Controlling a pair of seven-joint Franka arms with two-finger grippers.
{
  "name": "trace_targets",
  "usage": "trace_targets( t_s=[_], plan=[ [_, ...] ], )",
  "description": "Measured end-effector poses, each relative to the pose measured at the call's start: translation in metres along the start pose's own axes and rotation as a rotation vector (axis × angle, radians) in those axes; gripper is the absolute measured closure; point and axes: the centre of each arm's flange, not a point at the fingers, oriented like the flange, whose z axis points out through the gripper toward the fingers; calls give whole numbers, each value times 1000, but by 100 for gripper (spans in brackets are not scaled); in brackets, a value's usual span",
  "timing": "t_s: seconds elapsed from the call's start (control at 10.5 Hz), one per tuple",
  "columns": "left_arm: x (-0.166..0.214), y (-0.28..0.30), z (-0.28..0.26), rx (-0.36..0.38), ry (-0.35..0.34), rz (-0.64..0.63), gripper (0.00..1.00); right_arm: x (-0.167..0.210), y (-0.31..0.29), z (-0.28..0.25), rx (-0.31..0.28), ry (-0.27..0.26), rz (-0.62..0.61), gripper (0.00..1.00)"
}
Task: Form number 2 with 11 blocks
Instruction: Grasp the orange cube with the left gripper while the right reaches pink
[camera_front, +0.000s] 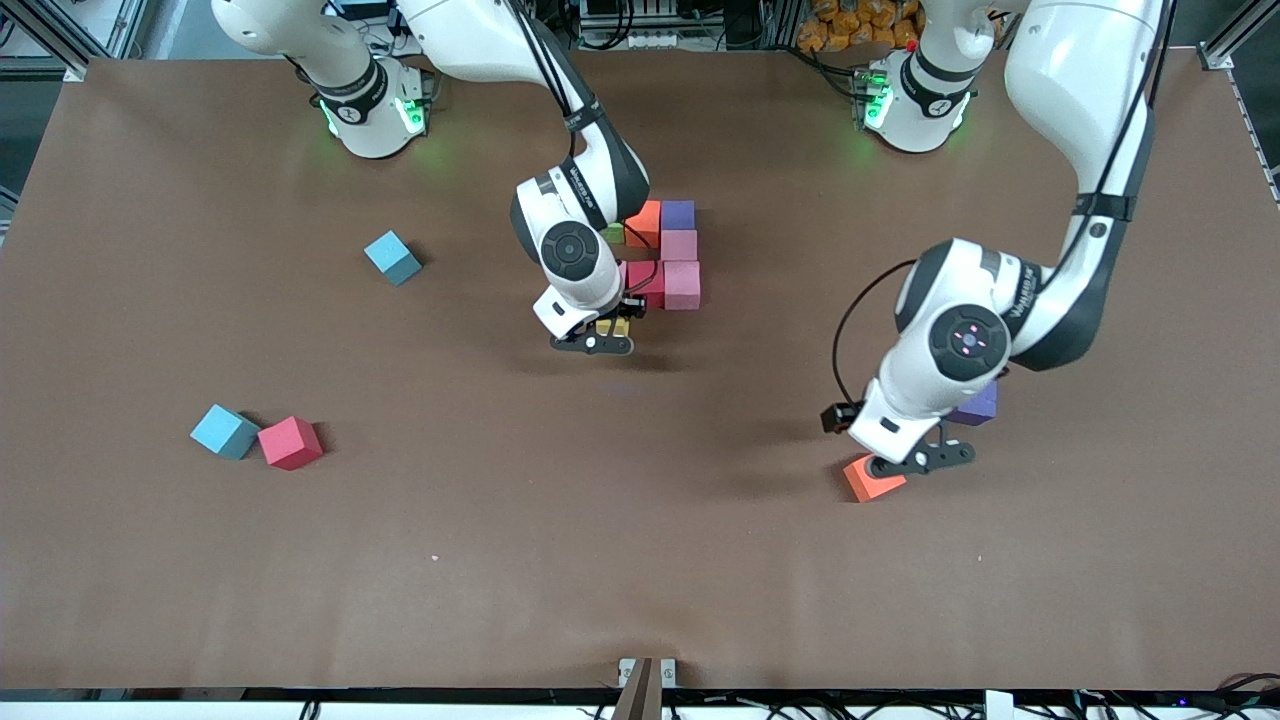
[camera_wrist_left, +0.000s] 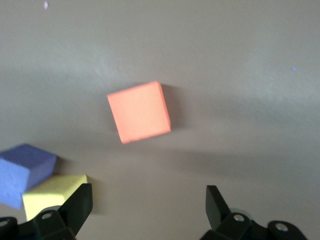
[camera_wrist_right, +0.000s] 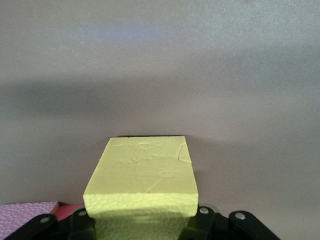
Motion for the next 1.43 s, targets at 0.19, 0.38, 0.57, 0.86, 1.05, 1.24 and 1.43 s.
trace_targets(
  t_s=[0.19,0.38,0.57,0.86,1.05,1.24,1.43],
  plan=[
    [15,-3,10,-8,16,5,0,0,0,0,-2,0,-1,42],
    [29,-3,23,-14,30,-7,0,-1,0,0,-3,0,-2,41],
    [40,-3,31,-26,55,-14,0,-2,1,3,-9,-5,-3,20],
    [47,-7,45,-31,76,-23,0,-1,0,0,-6,1,-3,0],
    [48,-6,59,-33,71,-23,0,9,5,-25,16,20,12,0],
    [48,-7,70,-42,53,-38,0,31,31,-71,27,13,66,0],
    [49,-11,73,-41,49,-48,0,59,76,-108,19,8,137,0]
  ],
)
